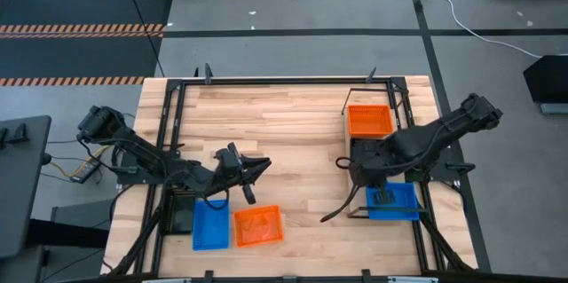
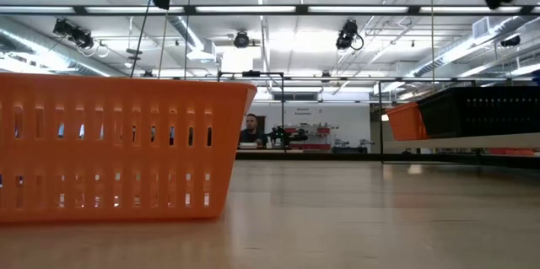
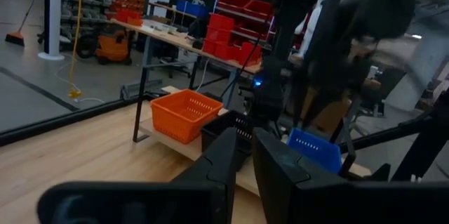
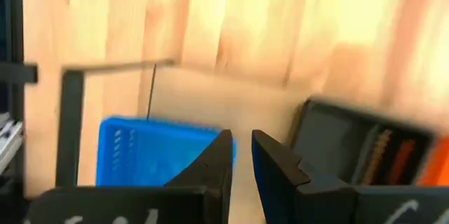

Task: Stack baskets on shelf by color
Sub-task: Stack the blue bin on top of the blue bin on the shelf

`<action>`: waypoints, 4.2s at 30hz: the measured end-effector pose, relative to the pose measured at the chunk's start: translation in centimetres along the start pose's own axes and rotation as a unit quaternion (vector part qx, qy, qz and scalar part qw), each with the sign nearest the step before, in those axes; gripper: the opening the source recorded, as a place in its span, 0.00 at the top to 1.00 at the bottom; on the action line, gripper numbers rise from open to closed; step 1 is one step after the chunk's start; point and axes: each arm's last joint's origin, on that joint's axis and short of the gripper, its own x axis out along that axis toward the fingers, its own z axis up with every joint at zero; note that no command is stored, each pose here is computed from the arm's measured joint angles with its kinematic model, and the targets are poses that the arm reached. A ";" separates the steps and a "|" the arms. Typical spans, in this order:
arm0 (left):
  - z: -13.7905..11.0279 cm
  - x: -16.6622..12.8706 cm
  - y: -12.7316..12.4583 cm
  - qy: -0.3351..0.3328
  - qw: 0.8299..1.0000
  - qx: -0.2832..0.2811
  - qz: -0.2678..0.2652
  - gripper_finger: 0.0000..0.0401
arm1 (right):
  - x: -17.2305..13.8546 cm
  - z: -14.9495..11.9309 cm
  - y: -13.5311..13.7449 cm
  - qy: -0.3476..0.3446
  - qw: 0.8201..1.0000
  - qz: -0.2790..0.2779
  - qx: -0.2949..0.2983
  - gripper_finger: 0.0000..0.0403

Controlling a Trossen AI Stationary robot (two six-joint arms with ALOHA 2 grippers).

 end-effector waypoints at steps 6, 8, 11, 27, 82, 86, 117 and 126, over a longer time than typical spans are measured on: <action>-0.2 0.1 0.0 0.014 1.000 0.012 0.004 0.87 | -1.5 2.0 0.2 -0.119 0.992 -0.029 -0.038 0.84; 0.0 0.3 -0.3 0.023 1.000 0.015 0.008 0.87 | -1.4 3.1 0.5 -0.175 0.983 -0.022 -0.054 0.84; 0.4 0.6 -0.9 0.043 0.999 0.020 0.023 0.87 | -0.6 4.8 1.0 -0.267 0.961 -0.007 -0.076 0.84; 0.3 1.3 -0.5 0.081 0.992 0.064 0.077 0.87 | 7.9 5.2 -2.0 -0.369 0.925 -0.021 -0.085 0.84; 2.5 1.2 -2.9 0.568 0.781 -0.025 0.259 0.86 | 3.7 4.7 -7.0 -0.495 0.848 -0.173 -0.080 0.84; 0.9 -0.3 -3.3 0.597 0.761 -0.019 0.252 0.79 | 2.8 4.2 -7.1 -0.507 0.838 -0.190 -0.062 0.84; -8.6 -6.7 -4.3 0.623 0.739 -0.147 0.212 0.50 | 1.8 4.3 -7.3 -0.566 0.804 -0.134 0.123 0.84; -9.5 -6.9 -3.0 0.649 0.735 -0.086 0.178 0.60 | 2.1 4.2 -5.6 -0.561 0.816 -0.091 0.102 0.84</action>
